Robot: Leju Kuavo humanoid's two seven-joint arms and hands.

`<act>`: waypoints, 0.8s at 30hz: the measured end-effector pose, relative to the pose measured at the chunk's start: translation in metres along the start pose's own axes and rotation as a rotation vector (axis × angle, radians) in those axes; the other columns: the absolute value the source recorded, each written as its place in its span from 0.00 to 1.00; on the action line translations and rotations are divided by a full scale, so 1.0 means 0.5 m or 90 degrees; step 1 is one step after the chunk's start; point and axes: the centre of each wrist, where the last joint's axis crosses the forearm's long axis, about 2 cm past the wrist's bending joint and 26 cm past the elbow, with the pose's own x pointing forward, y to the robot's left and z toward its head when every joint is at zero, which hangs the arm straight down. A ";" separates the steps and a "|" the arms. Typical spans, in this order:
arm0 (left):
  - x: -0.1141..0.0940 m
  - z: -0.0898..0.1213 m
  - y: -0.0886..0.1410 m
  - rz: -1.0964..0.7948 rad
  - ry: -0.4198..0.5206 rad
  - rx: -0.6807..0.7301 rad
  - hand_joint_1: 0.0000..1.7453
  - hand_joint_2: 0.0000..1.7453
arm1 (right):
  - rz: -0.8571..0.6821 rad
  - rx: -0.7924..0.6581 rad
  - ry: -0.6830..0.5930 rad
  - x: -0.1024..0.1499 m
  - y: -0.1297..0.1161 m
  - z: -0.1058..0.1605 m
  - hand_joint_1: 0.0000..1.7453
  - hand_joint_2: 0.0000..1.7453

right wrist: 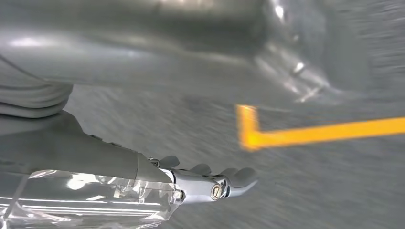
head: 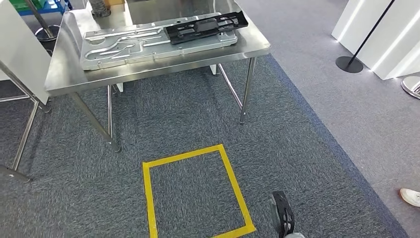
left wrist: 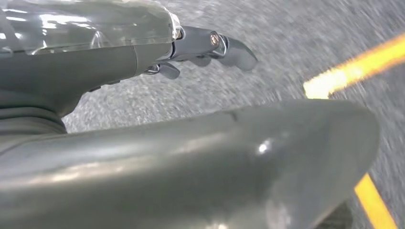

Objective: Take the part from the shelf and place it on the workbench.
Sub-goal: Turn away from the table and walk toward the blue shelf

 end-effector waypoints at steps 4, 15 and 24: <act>0.004 0.001 -0.008 -0.014 0.014 -0.005 0.00 0.00 | -0.079 -0.010 0.071 -0.097 0.026 0.037 0.00 0.00; 0.009 0.001 -0.011 -0.051 0.019 -0.003 0.00 0.00 | -0.082 0.013 0.140 -0.156 0.042 0.065 0.00 0.75; 0.012 0.002 -0.017 -0.063 0.025 0.032 0.00 1.00 | -0.025 0.034 0.170 -0.159 0.027 0.064 0.00 1.00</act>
